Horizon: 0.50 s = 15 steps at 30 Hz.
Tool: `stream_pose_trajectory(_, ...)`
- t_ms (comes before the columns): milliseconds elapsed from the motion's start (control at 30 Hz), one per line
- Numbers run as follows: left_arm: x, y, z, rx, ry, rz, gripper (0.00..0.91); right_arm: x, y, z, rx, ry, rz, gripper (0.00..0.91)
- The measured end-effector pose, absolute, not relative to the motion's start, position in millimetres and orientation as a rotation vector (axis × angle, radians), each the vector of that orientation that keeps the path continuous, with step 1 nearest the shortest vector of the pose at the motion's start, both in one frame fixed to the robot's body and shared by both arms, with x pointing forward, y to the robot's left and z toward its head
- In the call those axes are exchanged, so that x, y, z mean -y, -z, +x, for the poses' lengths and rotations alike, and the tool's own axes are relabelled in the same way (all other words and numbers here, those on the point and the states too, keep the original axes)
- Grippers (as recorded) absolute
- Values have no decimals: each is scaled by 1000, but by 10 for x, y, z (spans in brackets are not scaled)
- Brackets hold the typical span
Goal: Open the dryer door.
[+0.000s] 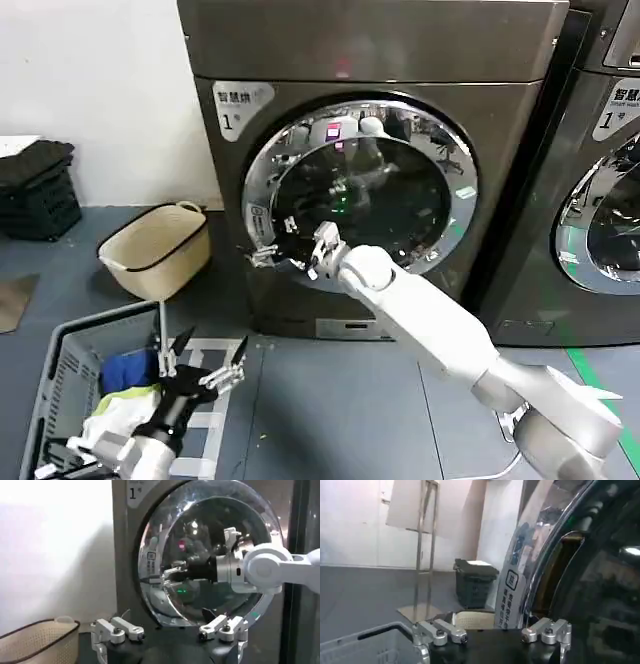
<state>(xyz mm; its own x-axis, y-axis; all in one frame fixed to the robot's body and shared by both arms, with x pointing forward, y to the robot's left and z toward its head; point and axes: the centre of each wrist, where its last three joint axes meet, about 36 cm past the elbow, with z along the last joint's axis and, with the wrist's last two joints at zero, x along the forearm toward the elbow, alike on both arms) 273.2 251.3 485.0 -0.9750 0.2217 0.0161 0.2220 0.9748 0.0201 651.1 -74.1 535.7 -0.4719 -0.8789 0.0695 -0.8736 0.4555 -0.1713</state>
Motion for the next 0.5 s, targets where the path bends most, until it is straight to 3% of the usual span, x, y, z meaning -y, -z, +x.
stream_pose_trajectory(500,-2651,-4831,2766,3111,40,-374,907,894,-5402,6229,-2568,248,-1754,907)
